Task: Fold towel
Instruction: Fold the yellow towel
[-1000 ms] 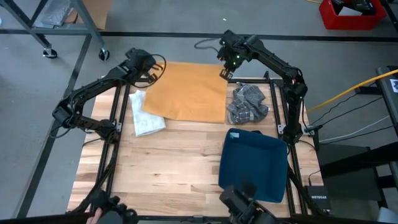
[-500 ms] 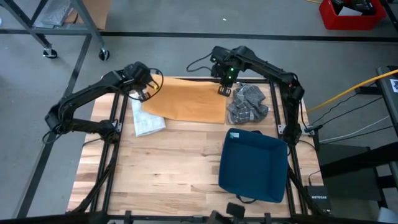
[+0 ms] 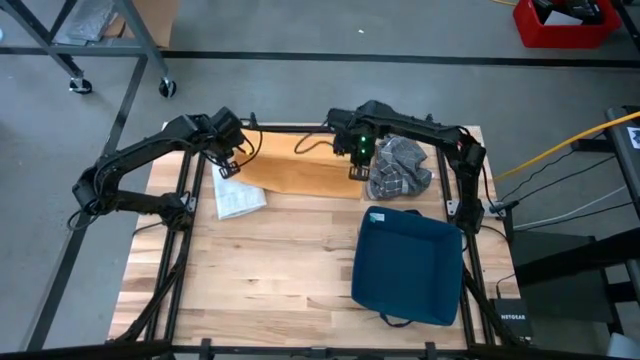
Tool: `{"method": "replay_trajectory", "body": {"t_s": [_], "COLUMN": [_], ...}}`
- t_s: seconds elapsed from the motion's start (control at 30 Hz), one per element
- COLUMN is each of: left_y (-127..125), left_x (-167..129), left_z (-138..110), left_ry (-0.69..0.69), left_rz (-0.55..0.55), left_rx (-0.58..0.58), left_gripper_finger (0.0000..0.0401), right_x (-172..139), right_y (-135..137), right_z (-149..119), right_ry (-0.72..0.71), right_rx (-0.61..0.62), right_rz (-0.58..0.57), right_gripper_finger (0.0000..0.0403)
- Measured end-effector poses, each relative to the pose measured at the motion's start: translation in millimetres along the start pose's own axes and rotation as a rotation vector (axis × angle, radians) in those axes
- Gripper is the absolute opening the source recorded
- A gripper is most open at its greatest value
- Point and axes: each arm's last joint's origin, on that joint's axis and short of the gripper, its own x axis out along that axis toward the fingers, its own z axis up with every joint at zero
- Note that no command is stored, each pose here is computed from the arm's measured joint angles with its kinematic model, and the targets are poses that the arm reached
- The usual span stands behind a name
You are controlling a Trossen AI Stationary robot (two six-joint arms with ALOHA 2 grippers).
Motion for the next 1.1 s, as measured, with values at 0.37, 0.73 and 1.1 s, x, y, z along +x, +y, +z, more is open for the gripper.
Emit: {"method": "replay_trajectory", "body": {"t_s": [0.37,0.73,1.1], "left_y": [-4,-7,-16], "left_x": [0,-1,-5], "left_z": [-4,-9,13], "left_ry": [0.029,0.071,-0.165], "left_rz": [-0.107,-0.169,-0.380], "left_rx": [0.004,0.018,-0.130], "left_gripper_finger": [0.0004,0.0096,0.0119], "right_x": [29,29,29], "right_y": [13,13,12], "right_z": [0,1,6], "right_ry": [0.036,0.031,-0.028], "right_rx": [-0.017,-0.011,-0.013], "right_rz": [0.005,-0.002,-0.016], "right_gripper_finger": [0.0019,0.0109,0.0156]}}
